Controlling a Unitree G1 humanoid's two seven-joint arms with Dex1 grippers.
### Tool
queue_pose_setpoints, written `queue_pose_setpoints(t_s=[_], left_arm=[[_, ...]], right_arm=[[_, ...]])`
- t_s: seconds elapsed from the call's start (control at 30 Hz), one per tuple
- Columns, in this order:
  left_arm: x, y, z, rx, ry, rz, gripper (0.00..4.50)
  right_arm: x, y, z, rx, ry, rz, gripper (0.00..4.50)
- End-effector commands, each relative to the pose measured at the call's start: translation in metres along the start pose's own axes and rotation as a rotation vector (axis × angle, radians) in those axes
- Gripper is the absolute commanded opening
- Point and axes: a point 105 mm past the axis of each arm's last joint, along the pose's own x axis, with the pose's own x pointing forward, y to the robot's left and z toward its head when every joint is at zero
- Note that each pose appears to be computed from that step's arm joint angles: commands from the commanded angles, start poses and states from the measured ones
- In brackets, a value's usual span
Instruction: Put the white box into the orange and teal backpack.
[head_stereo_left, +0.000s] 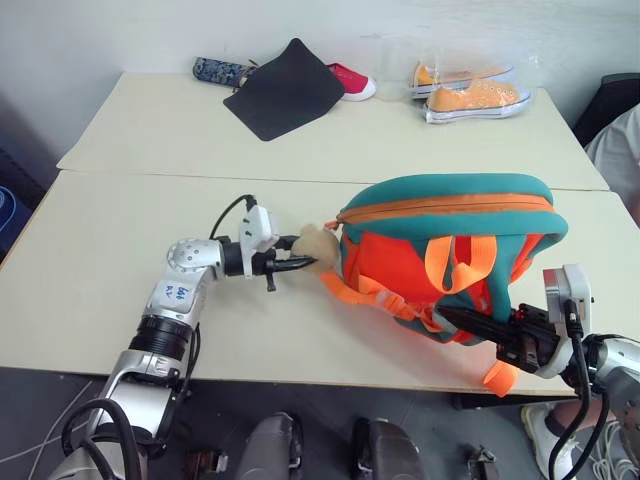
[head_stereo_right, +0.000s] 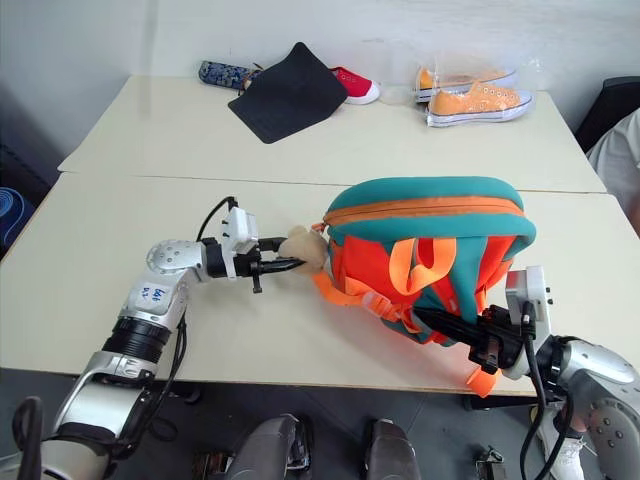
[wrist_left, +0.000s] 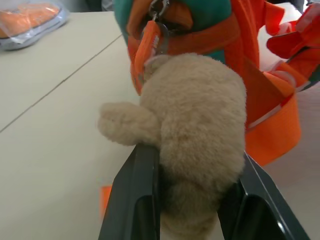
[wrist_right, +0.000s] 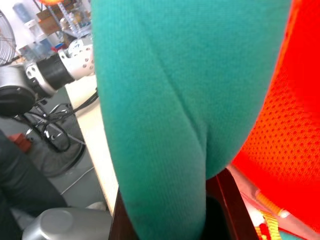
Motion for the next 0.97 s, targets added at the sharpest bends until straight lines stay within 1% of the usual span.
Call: queue_pose_setpoints(t_s=[0.03,0.07,0.1,0.13,0.17,0.2,0.27,0.33,0.37,0.43,0.47,0.53,0.6,0.67,0.7,0.73,0.83,0.97], left_arm=[[-0.010,-0.004,-0.006,-0.038,0.010,0.019,1.00],[-0.015,-0.006,-0.005,-0.052,0.000,0.020,1.00],[-0.019,-0.007,-0.005,-0.055,-0.003,0.028,1.34],[-0.024,-0.007,-0.003,-0.065,-0.013,0.039,1.72],[-0.028,-0.007,-0.001,-0.073,-0.015,0.043,1.96],[-0.034,-0.006,0.003,-0.084,-0.031,0.062,2.25],[-0.049,-0.008,0.014,-0.102,-0.067,0.069,2.92],[-0.067,-0.014,0.023,-0.097,-0.073,0.067,3.52],[-0.077,-0.015,0.025,-0.099,-0.068,0.079,3.90],[-0.096,-0.023,0.025,-0.107,-0.052,0.087,4.49],[-0.106,-0.028,0.023,-0.123,-0.026,0.078,4.50],[-0.126,-0.042,0.015,-0.159,0.041,0.055,4.50],[-0.141,-0.051,0.010,-0.158,0.099,0.060,4.50],[-0.158,-0.056,-0.005,-0.144,0.222,0.115,4.50],[-0.163,-0.057,-0.011,-0.138,0.267,0.136,4.50],[-0.169,-0.056,-0.021,-0.093,0.350,0.173,4.50],[-0.172,-0.056,-0.025,-0.050,0.360,0.191,4.50],[-0.169,-0.051,-0.016,-0.005,0.345,0.218,4.50]], right_arm=[[0.001,-0.009,0.007,-0.088,-0.055,-0.055,0.00],[0.001,-0.014,0.009,-0.114,-0.078,-0.076,0.00],[0.001,-0.016,0.010,-0.121,-0.086,-0.089,0.00],[0.001,-0.017,0.012,-0.140,-0.097,-0.092,0.32],[0.000,-0.018,0.014,-0.141,-0.101,-0.096,0.68],[0.000,-0.016,0.017,-0.155,-0.104,-0.083,0.91],[-0.002,-0.013,0.027,-0.215,-0.118,-0.084,1.62],[-0.008,-0.010,0.034,-0.264,-0.113,-0.088,2.26],[-0.014,-0.008,0.033,-0.258,-0.097,-0.089,2.68],[-0.029,-0.006,0.029,-0.232,-0.061,-0.103,3.37],[-0.038,-0.004,0.023,-0.208,-0.026,-0.098,3.70],[-0.059,-0.005,0.013,-0.253,0.068,-0.099,4.44],[-0.080,-0.017,0.011,-0.335,0.148,-0.142,4.47],[-0.105,-0.038,0.007,-0.452,0.245,-0.199,4.47],[-0.112,-0.045,0.006,-0.490,0.276,-0.210,4.47],[-0.118,-0.054,0.007,-0.524,0.306,-0.229,4.47],[-0.123,-0.068,0.009,-0.555,0.345,-0.207,4.47],[-0.115,-0.078,0.011,-0.580,0.333,-0.175,4.47]])
